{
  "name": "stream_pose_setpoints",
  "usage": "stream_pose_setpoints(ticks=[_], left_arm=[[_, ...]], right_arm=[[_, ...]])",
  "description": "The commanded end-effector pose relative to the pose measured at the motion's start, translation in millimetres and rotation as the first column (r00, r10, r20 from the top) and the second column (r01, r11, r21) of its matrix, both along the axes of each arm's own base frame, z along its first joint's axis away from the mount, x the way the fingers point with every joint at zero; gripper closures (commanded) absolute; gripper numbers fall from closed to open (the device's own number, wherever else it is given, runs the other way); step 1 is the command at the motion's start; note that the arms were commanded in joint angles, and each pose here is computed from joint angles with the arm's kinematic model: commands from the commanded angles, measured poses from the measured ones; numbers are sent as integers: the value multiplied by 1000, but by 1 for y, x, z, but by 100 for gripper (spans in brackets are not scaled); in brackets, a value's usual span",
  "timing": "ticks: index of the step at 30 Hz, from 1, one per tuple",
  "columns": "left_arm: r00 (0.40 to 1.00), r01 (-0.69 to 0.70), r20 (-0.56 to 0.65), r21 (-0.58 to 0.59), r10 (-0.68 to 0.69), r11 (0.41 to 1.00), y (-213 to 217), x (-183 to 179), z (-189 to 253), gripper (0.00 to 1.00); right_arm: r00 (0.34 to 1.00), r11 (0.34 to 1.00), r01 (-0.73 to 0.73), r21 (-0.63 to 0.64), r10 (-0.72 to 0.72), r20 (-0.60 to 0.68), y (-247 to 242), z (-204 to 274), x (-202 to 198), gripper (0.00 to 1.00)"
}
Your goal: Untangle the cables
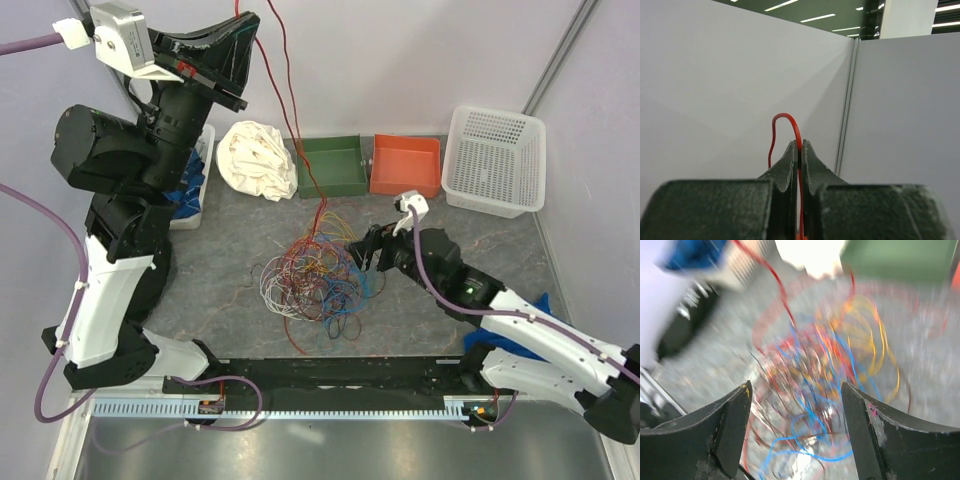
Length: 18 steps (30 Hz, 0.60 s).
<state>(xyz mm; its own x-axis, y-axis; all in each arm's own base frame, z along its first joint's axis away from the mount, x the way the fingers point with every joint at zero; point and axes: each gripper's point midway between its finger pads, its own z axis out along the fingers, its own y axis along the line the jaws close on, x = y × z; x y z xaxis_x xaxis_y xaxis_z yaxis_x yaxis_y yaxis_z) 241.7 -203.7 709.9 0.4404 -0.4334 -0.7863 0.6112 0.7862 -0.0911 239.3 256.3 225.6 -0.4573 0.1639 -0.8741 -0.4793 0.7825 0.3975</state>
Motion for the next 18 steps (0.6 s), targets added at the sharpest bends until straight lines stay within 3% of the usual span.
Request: stream_pose_setpoints(ticks=[1,9,18], left_arm=[[1000,-10,24,-17,10,1000,4,-2,7,98],[1000,31,-5,-22,-31,999,-4,-2,-2,98],[998,42,-42,1,-42,999,-12,5,-15,98]], right_arm=[[990,1000,7,14,-8,142,-6,49,5,20],[968,998,-30,54,15,252,34,62,37,19],[945,988,25,150,-73,318,66,73,79,20]])
